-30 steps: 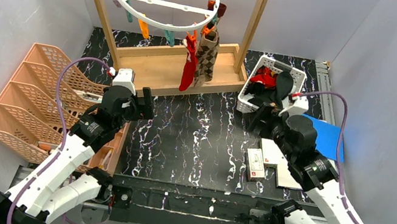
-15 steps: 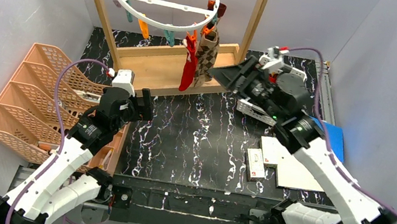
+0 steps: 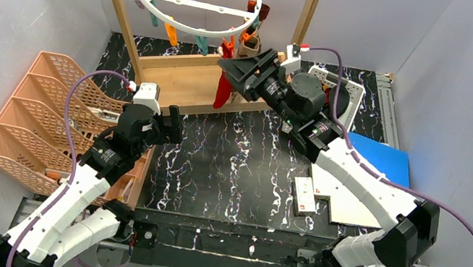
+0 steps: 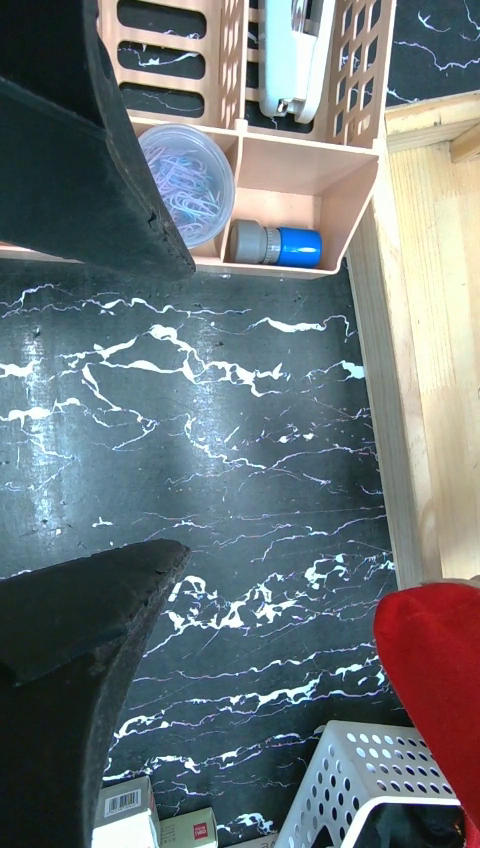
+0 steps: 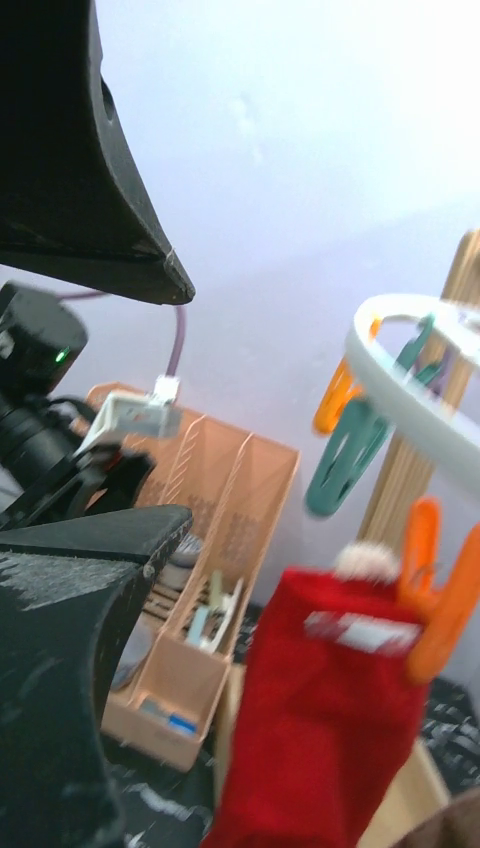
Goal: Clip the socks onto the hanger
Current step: Rotate the hanger at the clothesline.
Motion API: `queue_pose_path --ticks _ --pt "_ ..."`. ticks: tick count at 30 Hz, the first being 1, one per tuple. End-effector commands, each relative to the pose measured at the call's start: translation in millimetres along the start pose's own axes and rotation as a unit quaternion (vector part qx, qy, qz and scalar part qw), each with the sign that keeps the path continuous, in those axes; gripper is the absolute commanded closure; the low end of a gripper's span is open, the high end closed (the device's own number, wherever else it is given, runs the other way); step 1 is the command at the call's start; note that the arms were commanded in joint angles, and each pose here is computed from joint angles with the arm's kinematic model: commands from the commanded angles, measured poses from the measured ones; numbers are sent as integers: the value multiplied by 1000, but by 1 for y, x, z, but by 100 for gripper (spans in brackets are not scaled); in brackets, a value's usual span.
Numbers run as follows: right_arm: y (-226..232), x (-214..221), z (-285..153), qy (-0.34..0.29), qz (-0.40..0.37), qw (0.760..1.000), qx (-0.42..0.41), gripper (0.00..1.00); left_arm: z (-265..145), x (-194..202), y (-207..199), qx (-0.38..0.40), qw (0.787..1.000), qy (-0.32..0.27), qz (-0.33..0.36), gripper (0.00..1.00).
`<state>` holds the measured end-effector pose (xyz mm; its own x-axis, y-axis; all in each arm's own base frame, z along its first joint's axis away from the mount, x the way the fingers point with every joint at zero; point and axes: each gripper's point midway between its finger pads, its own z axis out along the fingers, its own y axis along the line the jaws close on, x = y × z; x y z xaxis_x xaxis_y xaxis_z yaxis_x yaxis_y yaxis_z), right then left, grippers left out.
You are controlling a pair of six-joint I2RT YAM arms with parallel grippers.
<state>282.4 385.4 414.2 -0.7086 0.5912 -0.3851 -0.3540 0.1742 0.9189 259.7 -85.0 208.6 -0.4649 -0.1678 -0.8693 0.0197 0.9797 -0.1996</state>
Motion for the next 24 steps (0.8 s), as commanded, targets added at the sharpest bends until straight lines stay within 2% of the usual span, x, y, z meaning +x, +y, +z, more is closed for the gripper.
queue_pose_path --ticks 1,9,19,24 --pt "73 -42 6 -77 14 992 -96 20 1 3 -1 3 1000 2 7 2" --pt "65 -62 40 -94 27 993 -68 23 0 3 -1 3 1000 2 13 2" --pt "45 -59 62 -67 59 995 -36 25 0 4 -1 1 1000 2 15 2" --pt "45 -63 66 -73 60 995 -41 35 -1 5 -3 4 1000 4 17 2"
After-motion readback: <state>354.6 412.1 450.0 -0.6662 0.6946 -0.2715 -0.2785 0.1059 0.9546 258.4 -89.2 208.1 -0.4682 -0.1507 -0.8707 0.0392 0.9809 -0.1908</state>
